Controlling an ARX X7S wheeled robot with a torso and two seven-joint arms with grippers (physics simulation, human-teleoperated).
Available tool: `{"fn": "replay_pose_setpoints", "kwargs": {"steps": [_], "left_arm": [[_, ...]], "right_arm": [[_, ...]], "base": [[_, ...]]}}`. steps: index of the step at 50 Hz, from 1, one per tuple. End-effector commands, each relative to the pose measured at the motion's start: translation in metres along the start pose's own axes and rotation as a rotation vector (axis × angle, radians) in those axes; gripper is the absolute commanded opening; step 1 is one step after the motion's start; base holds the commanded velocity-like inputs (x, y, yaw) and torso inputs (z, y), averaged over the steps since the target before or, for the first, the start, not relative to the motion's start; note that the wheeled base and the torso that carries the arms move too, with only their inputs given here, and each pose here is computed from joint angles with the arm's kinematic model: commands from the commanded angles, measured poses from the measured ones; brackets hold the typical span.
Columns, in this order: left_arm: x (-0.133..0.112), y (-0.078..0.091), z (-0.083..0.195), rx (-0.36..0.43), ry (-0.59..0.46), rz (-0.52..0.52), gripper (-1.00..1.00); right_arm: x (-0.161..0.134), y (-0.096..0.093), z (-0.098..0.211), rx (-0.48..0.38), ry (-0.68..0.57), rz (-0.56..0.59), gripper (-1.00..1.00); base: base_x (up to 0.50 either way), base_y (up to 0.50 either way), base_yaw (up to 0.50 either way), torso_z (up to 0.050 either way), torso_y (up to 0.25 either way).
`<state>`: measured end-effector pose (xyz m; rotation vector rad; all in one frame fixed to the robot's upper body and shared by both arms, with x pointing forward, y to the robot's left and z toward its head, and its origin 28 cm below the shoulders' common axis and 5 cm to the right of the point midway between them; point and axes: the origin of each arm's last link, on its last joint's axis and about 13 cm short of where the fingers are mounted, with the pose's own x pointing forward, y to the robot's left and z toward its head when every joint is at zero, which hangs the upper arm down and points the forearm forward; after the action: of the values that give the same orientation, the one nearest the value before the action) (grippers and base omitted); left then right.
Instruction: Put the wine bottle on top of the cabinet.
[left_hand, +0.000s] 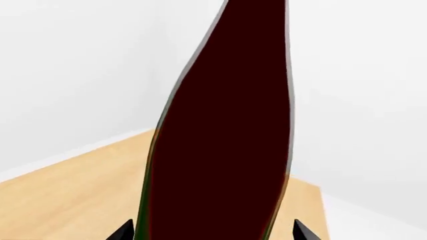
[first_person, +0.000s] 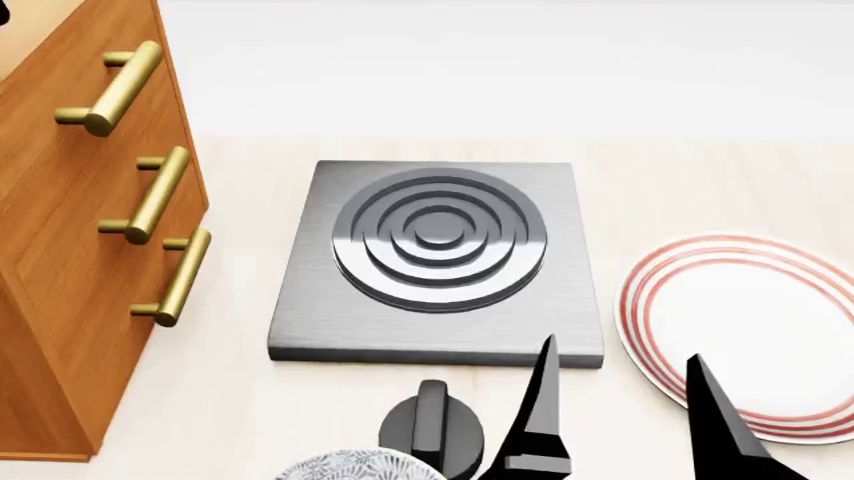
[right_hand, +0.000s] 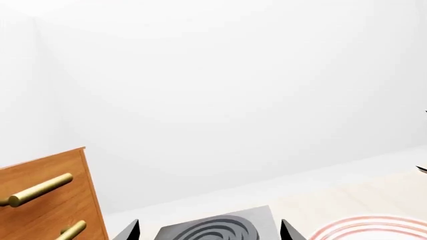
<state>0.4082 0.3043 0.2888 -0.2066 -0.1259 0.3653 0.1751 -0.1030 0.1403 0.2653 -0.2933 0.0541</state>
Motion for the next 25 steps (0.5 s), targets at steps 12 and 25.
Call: {"fn": "replay_pose_setpoints", "kwargs": {"steps": [12,25], "left_arm": [[-0.027,0.005,-0.012,0.023,-0.116,0.03,1.0],[-0.094,0.0,-0.012,0.074,-0.349,-0.094,1.0]], "right_arm": [[0.0,0.001,-0.001,-0.002,0.004,0.007,1.0],[-0.001,0.003,0.0,-0.004,0.005,0.016,1.0]], "base": [[0.0,0.0,0.0,0.0,0.0],[0.0,0.0,0.0,0.0,0.0]]}}
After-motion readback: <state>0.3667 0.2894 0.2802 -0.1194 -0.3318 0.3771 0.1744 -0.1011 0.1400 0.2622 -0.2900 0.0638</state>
